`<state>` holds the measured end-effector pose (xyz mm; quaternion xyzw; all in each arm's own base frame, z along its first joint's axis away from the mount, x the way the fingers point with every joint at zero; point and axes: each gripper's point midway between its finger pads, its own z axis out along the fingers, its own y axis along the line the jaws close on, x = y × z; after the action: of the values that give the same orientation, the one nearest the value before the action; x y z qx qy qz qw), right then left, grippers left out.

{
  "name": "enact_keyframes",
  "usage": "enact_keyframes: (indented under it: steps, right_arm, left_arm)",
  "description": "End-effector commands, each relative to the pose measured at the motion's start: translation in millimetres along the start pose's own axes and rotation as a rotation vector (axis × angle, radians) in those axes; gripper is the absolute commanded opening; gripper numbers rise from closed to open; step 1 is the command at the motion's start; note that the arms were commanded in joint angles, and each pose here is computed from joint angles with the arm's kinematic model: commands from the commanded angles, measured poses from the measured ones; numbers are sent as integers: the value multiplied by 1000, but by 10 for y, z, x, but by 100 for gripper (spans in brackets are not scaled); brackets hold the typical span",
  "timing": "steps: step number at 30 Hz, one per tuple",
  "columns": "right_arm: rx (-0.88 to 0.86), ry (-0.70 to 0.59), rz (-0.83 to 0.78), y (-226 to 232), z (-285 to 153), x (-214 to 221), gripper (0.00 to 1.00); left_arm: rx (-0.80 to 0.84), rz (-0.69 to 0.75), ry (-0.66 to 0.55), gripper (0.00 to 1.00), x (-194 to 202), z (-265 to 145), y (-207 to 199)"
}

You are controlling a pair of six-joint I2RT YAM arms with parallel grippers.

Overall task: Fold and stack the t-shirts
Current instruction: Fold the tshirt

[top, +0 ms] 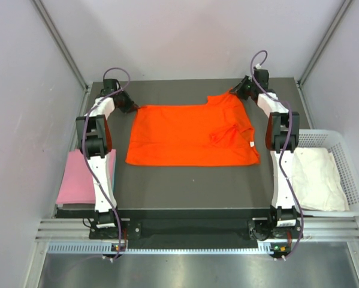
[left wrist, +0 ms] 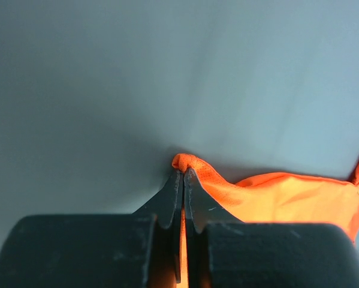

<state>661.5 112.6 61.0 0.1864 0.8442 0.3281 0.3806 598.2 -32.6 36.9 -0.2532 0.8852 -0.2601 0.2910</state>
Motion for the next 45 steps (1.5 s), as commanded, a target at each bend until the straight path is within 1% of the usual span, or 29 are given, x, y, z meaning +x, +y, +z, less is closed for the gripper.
enact_keyframes:
  steps: [1, 2, 3, 5, 9, 11, 13, 16, 17, 19, 20, 22, 23, 26, 32, 38, 45]
  right_arm:
    - [-128, -93, -25, 465, -274, -485, 0]
    - [-124, -112, -9, 366, -365, -625, 0]
    - [-136, -113, -11, 425, -434, -655, 0]
    - [-161, -97, -3, 494, -522, -658, 0]
    - [-192, -79, -14, 655, -753, -642, 0]
    - [-198, -61, -1, 675, -812, -580, 0]
    - [-216, -67, -3, 788, -933, -604, 0]
    - [-236, -50, 14, 859, -1043, -526, 0]
    - [-222, -32, 24, 796, -1053, -432, 0]
    - [-227, -33, 18, 858, -1181, -404, 0]
    - [-214, -12, 25, 790, -1189, -288, 0]
    - [-218, -12, 14, 849, -1321, -256, 0]
    - [-200, 6, 19, 762, -1331, -142, 0]
    - [-192, -2, -7, 808, -1548, -61, 0]
    - [-156, 13, -34, 724, -1806, 181, 0]
    - [-129, 28, -35, 576, -1998, 397, 0]
    - [-124, 35, -40, 511, -2141, 568, 0]
  left_arm:
    - [-44, 25, -67, 0, -179, -91, 43]
    - [-42, 36, -88, 0, -232, -178, -12]
    - [-42, 42, -98, 0, -248, -214, -39]
    - [-35, 41, -119, 0, -295, -322, -105]
    - [-22, 19, -106, 0, -249, -426, -209]
    - [-39, 43, -115, 0, -226, -503, -272]
    - [-42, 61, -112, 0, -182, -571, -334]
    - [-59, 85, -119, 0, -129, -668, -349]
    - [-54, 100, -139, 0, -163, -771, -413]
    - [-68, 116, -145, 0, -139, -888, -429]
    - [-73, 123, -148, 0, -128, -924, -432]
    - [-85, 136, -149, 0, -65, -1021, -411]
    - [-88, 138, -149, 0, -43, -1053, -401]
    - [-103, 138, -143, 0, 80, -1168, -339]
    - [-129, 133, -113, 0, 335, -1314, -203]
    - [-152, 139, -100, 0, 477, -1426, -122]
    - [-184, 135, -89, 0, 604, -1479, -11]
